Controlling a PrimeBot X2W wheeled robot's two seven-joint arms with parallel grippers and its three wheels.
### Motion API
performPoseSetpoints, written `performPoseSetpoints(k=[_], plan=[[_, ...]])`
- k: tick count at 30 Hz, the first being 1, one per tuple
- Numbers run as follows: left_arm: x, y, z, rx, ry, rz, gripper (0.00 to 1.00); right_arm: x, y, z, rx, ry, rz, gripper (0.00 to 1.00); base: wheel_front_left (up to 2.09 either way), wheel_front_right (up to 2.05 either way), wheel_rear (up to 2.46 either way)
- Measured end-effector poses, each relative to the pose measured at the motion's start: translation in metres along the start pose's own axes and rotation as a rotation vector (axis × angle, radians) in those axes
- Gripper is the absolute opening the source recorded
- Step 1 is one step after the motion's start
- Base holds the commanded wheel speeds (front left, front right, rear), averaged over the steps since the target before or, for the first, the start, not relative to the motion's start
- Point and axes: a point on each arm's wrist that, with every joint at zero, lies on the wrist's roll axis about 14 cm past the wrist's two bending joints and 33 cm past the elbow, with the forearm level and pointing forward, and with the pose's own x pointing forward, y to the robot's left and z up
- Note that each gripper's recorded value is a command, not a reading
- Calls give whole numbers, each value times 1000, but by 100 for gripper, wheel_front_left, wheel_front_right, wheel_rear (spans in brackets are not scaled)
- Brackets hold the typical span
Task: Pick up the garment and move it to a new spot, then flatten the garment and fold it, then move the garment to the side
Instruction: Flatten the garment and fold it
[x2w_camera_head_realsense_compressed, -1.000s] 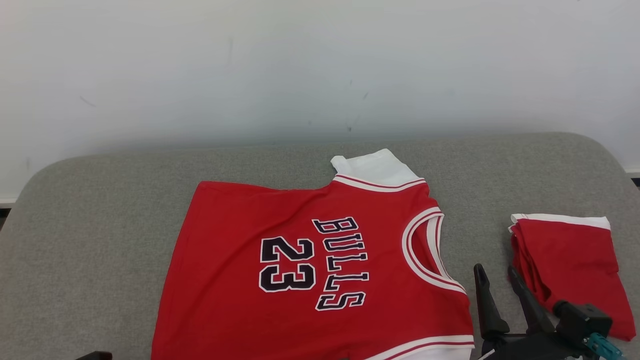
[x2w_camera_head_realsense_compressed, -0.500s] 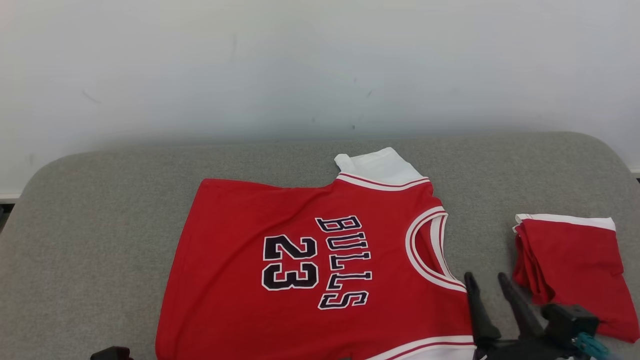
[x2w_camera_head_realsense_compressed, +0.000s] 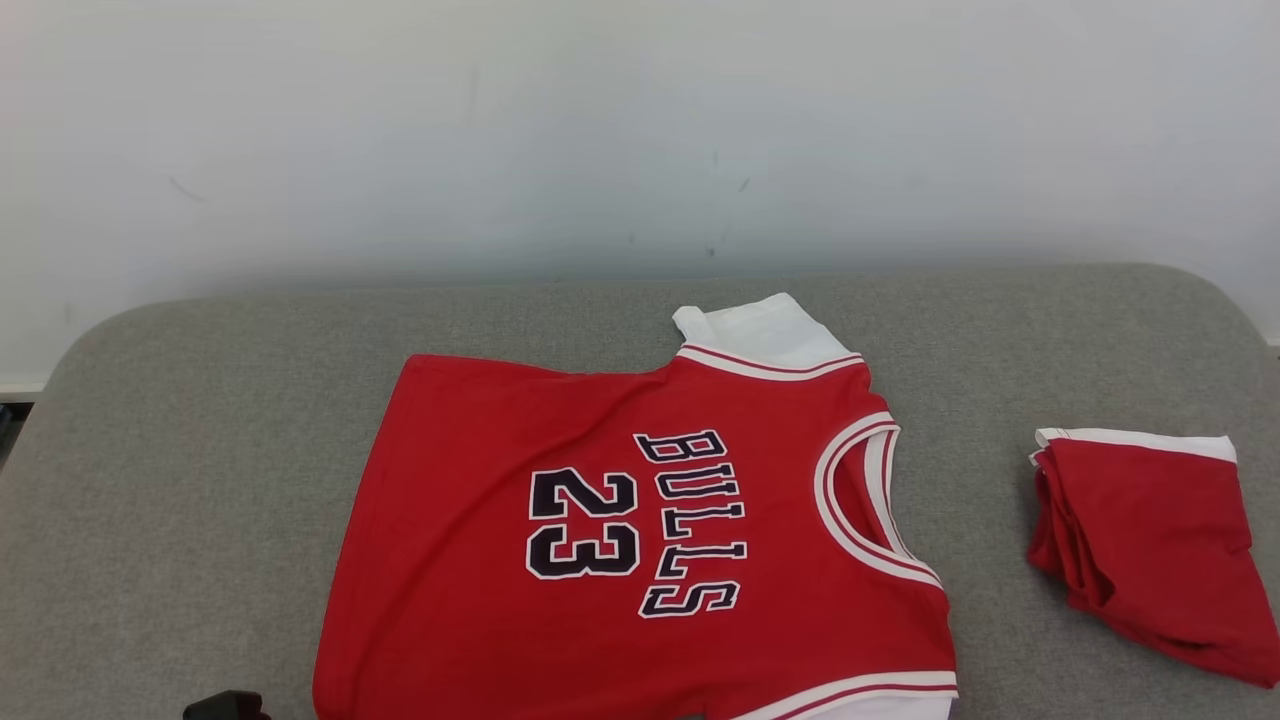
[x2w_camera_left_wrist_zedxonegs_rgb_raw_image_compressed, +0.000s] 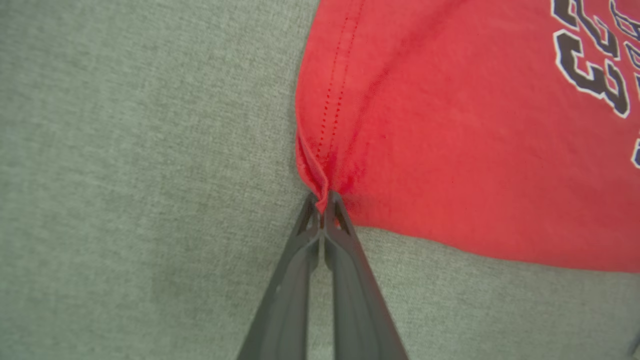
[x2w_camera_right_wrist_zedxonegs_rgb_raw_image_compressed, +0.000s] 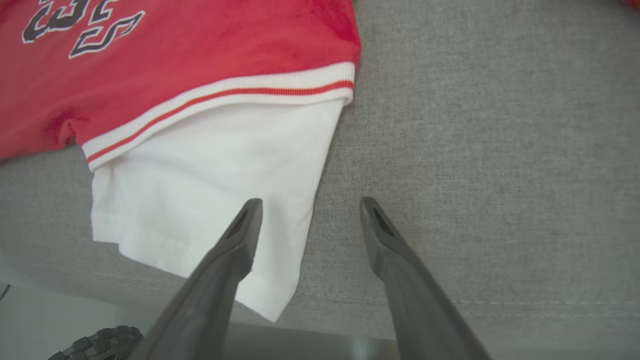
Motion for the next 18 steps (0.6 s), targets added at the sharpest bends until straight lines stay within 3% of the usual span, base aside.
performPoseSetpoints(k=[3, 16, 18], plan=[[0, 0, 0, 1, 1, 0, 0, -9, -2, -20, 5, 102, -6, 100, 0, 0, 0], [2, -1, -1, 3, 4, -1, 0, -11, 3, -33, 32, 245, -20, 100, 0, 0, 0], [2, -1, -1, 2, 4, -1, 0, -10, 7, -36, 37, 268, -16, 93, 0, 0, 0]])
